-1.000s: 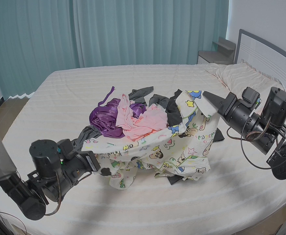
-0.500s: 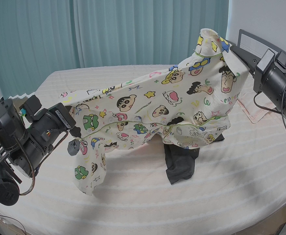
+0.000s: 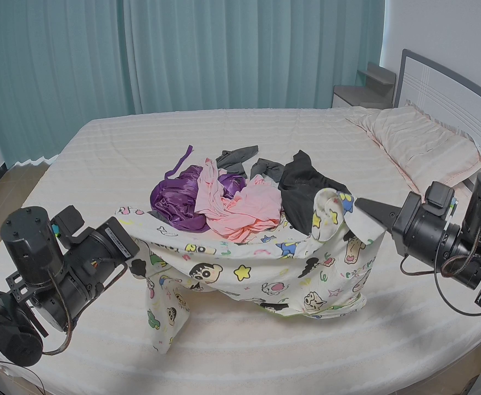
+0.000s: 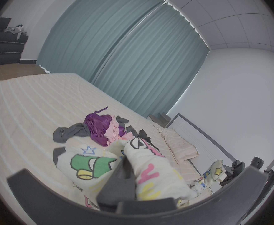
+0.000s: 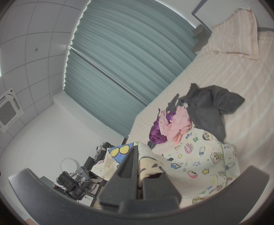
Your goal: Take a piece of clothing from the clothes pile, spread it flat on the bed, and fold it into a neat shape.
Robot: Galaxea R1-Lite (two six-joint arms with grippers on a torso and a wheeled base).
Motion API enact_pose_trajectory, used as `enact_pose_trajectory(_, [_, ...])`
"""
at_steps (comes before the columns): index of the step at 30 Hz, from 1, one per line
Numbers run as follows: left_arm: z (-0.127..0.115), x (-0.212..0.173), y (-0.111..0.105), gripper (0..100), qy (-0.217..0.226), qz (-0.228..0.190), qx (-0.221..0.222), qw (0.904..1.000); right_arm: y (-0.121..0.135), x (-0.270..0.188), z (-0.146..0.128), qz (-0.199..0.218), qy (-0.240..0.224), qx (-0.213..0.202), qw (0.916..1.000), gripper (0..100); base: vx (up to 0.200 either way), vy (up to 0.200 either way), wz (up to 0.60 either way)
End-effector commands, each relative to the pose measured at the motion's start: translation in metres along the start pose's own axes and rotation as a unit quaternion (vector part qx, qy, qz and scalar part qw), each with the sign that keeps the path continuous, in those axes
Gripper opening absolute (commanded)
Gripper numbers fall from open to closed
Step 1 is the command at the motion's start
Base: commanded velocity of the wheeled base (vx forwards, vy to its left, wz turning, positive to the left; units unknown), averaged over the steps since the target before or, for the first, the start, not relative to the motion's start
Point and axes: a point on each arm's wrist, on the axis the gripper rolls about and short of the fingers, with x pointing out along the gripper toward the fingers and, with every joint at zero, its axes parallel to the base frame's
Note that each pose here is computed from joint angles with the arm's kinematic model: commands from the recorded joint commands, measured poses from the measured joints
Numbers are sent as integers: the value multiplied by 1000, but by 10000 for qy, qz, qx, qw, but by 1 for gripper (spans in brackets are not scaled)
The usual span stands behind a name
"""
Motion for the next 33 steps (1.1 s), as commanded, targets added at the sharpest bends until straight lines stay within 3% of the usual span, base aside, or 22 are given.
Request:
enact_pose_trajectory(1, [-17,4,2,0,335,79,41,9994,-14,7,-14,-193,239,274,9992,0,0,0,0])
enact_pose_trajectory(7, [-28,8,2,0,428,239,89,9988,-15,0,-21,-6,169,432,9989,0,0,0,0])
enact_pose_trajectory(23, [-29,7,-1,0,269,340,94,9990,-12,-2,-18,55,51,421,9991,0,-200,0,0])
enact_pose_trajectory(33, [-26,9,-4,0,108,333,44,9994,-12,-2,-17,63,25,419,9991,0,0,0,0])
